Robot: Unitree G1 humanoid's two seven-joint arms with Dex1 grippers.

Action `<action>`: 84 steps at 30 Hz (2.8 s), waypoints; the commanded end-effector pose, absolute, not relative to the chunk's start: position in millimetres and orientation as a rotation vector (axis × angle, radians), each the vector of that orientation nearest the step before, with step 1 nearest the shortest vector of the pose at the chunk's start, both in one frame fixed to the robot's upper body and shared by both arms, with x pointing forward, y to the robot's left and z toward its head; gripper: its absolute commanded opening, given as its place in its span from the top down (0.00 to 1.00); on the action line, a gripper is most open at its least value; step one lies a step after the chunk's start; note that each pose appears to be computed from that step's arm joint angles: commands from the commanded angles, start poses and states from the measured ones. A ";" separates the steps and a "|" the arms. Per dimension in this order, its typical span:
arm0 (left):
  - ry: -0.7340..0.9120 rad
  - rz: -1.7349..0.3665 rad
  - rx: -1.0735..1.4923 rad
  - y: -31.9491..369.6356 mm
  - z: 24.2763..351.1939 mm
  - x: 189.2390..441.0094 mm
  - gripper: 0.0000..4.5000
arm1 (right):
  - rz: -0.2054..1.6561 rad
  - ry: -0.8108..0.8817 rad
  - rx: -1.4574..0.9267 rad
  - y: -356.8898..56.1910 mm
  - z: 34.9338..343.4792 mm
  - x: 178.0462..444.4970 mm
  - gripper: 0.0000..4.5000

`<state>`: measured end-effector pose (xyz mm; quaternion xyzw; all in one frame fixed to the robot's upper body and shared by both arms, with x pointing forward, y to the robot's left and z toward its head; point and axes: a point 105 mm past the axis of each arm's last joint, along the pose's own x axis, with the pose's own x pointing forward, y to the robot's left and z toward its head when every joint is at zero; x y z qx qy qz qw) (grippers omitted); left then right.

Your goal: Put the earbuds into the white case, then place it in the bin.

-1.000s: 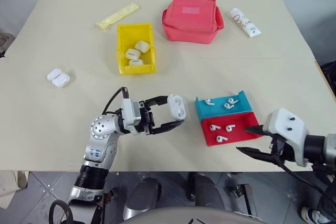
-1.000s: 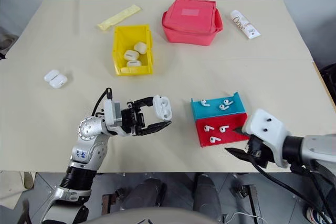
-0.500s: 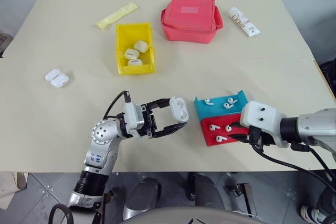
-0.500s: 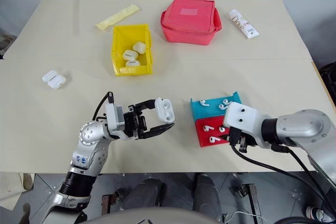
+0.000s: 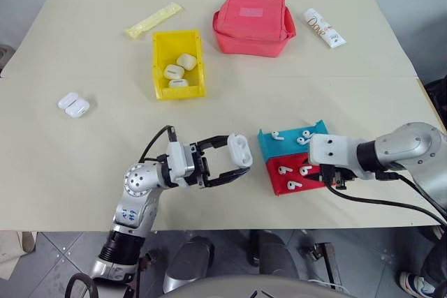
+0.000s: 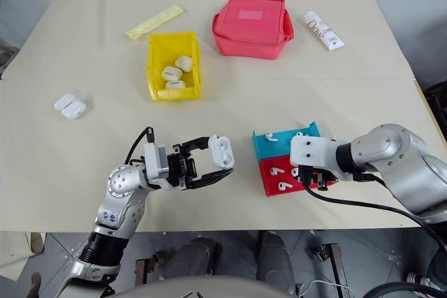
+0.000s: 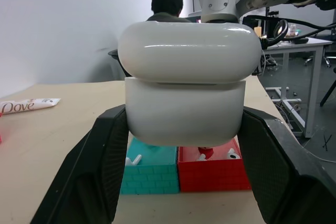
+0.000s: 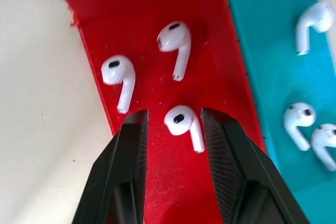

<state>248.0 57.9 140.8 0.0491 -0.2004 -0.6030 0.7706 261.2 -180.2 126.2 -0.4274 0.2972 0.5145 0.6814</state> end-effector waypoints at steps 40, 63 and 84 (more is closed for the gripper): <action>-0.464 -1.257 0.138 62.5 152.9 238.1 0.39 | 1.191 0.617 -0.998 -178.5 127.5 278.1 0.89; -0.541 -1.643 -0.038 22.2 165.7 261.8 0.39 | 1.336 -0.252 -0.148 -100.3 229.9 227.4 0.89; -0.605 -1.692 -0.054 22.6 192.2 258.9 0.39 | 1.259 -0.330 -0.020 -91.9 208.7 249.5 0.89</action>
